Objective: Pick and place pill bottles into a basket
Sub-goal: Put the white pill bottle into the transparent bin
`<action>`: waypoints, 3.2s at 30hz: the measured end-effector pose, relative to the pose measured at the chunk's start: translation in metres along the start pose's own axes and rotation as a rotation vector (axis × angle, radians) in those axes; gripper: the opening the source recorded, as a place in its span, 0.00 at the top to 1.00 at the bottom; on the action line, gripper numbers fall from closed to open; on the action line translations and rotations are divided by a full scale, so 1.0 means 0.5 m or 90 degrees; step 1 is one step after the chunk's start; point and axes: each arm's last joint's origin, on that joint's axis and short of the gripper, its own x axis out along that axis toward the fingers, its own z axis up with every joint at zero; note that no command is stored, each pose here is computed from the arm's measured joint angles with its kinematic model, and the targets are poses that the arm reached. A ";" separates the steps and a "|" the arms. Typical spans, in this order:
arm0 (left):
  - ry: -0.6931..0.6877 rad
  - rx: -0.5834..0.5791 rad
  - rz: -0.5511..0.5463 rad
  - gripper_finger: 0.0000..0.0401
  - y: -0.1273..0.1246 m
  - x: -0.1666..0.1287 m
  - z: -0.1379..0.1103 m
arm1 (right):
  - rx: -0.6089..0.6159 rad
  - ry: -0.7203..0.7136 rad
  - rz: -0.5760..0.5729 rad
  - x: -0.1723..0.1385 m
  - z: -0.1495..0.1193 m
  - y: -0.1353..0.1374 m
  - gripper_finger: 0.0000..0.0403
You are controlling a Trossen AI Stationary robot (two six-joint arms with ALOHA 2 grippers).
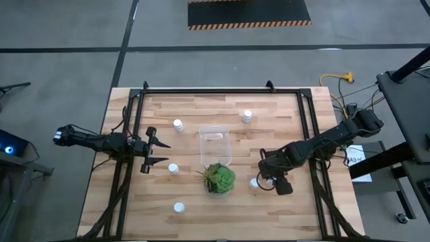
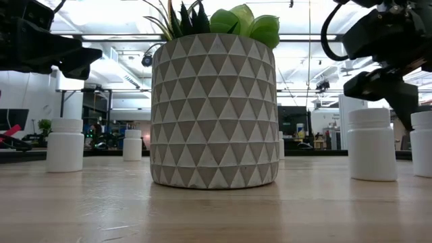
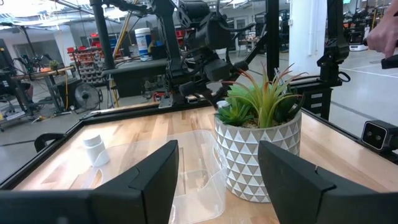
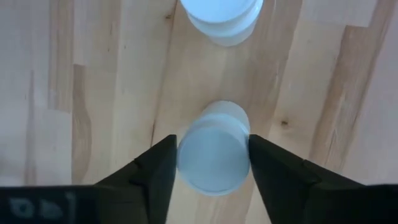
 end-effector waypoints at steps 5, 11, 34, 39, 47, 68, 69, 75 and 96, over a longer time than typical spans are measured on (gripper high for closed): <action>0.000 0.000 0.000 0.49 0.000 0.000 0.000 | 0.004 0.002 -0.001 -0.002 0.001 0.000 0.65; 0.000 0.000 0.000 0.49 0.000 0.000 0.000 | 0.002 0.012 -0.007 -0.016 0.005 -0.009 0.65; 0.000 0.000 0.000 0.49 0.000 0.000 0.000 | 0.048 -0.003 -0.077 -0.173 0.101 -0.134 0.65; 0.000 0.000 0.000 0.49 0.000 0.000 0.000 | 0.005 -0.022 -0.082 -0.198 0.182 -0.139 0.65; 0.000 0.000 0.000 0.49 0.000 0.000 0.000 | -0.045 -0.063 -0.105 -0.242 0.298 -0.140 0.65; -0.001 0.000 0.000 0.49 0.000 0.000 0.000 | -0.123 0.013 -0.104 -0.134 0.437 -0.185 0.65; 0.000 0.000 0.000 0.49 0.000 0.000 0.000 | -0.124 0.016 -0.102 -0.127 0.435 -0.187 0.65; -0.001 0.000 0.000 0.49 0.000 0.000 0.000 | -0.125 0.015 -0.100 -0.093 0.429 -0.195 0.65; 0.000 0.000 0.000 0.49 0.000 0.000 0.000 | -0.136 0.046 -0.091 -0.011 0.402 -0.215 0.65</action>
